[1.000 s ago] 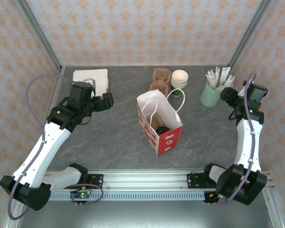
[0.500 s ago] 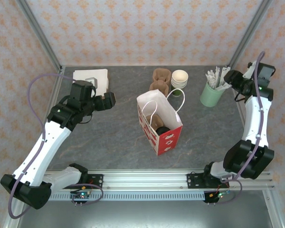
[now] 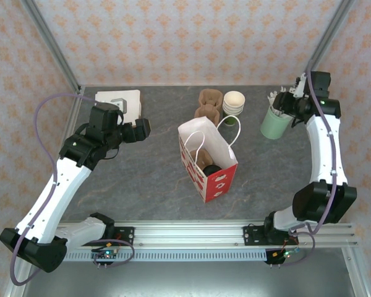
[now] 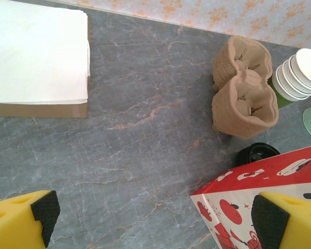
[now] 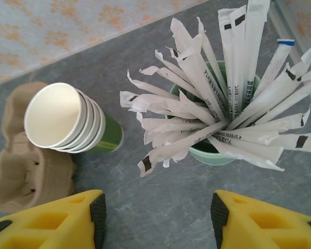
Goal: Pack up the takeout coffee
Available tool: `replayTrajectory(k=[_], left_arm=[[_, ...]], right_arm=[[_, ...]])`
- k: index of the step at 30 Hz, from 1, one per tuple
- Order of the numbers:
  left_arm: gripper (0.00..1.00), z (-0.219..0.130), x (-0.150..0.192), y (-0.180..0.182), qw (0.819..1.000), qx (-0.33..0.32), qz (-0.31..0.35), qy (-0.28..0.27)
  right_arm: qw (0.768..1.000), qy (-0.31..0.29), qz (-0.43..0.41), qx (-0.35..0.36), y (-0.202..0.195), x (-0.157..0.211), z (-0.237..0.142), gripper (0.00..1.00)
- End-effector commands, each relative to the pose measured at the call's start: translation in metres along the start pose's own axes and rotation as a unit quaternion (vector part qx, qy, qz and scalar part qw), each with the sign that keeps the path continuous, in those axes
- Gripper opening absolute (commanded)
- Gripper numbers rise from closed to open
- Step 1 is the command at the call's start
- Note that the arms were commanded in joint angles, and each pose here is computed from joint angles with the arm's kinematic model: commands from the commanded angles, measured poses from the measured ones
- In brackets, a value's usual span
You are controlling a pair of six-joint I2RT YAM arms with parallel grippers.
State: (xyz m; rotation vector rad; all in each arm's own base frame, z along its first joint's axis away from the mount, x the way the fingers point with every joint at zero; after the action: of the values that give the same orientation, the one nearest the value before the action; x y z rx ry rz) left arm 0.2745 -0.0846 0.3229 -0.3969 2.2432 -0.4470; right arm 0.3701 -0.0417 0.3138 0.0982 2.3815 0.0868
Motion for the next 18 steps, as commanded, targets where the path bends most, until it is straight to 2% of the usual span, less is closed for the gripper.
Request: replayTrajectory(k=[1, 8, 18], left_arm=[[0.98, -0.011, -0.012, -0.003, 1.0, 0.007, 0.004, -0.02], [0.98, -0.01, -0.012, -0.002, 1.0, 0.003, 0.006, -0.02], [0.98, -0.008, -0.014, -0.004, 1.0, 0.001, 0.008, -0.018]], right_arm=[[0.998, 0.018, -0.026, 0.047, -0.008, -0.002, 0.003, 0.55], [0.998, 0.022, -0.04, 0.047, -0.006, -0.011, 0.016, 0.49], [0.998, 0.037, -0.037, 0.044, -0.005, -0.011, 0.029, 0.36]])
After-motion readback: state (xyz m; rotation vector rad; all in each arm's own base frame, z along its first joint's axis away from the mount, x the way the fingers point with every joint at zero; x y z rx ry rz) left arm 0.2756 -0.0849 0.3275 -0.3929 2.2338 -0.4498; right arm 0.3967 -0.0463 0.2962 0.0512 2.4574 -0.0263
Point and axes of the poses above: each hand's point on the last joint's axis, 136 mm out from that joint toward the fingers, its own z axis out along the fingers, its own y axis along the line the jaws close on, x = y × z, the point moved 4 cm from there along -z, back along the fingers, and after that the axes turned 12 degrees about -z, right-handed, at the moved point
